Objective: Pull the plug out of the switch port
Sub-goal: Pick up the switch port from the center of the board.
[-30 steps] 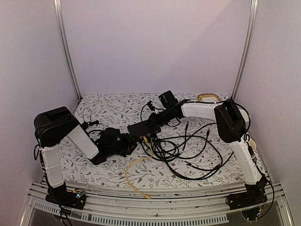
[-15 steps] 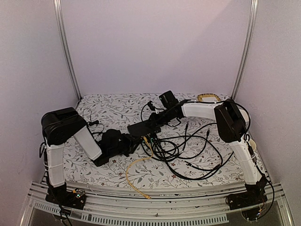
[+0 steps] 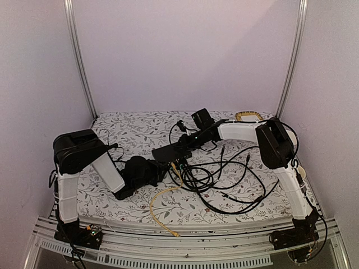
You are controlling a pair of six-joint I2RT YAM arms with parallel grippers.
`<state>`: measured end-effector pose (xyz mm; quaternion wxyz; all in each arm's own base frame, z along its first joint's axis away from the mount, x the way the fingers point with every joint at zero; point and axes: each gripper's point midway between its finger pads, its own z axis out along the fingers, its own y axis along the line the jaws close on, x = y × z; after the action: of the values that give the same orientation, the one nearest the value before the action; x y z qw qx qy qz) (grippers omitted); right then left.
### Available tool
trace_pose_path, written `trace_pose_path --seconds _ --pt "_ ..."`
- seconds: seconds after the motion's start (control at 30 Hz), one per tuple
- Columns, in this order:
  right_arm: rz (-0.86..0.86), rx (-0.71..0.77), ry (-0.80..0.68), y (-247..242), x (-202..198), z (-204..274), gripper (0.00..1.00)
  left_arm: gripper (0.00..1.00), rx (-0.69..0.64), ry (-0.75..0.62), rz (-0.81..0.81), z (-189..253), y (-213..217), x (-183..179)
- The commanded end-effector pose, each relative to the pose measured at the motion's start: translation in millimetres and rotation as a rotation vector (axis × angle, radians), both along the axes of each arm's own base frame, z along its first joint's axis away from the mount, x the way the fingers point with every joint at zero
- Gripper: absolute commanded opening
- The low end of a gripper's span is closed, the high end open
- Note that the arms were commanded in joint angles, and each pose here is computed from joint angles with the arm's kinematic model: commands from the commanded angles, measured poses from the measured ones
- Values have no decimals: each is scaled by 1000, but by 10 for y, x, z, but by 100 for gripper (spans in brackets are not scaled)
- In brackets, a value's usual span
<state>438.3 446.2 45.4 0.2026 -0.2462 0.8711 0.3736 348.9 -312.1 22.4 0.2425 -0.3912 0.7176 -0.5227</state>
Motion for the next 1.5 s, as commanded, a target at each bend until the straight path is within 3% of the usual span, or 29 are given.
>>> trace_pose_path --seconds 0.0,0.43,1.1,1.47 --pt "-31 -106 121 -226 -140 -526 20 34 158 179 73 -652 329 -305" --pt "-34 -108 129 -229 -145 -562 20 26 118 142 55 -673 262 -311" --pt "-25 -120 133 -246 -167 -582 20 27 149 151 -3 -748 182 -285" --pt "-39 -122 120 -286 -133 -536 28 8 122 83 17 -643 214 -235"
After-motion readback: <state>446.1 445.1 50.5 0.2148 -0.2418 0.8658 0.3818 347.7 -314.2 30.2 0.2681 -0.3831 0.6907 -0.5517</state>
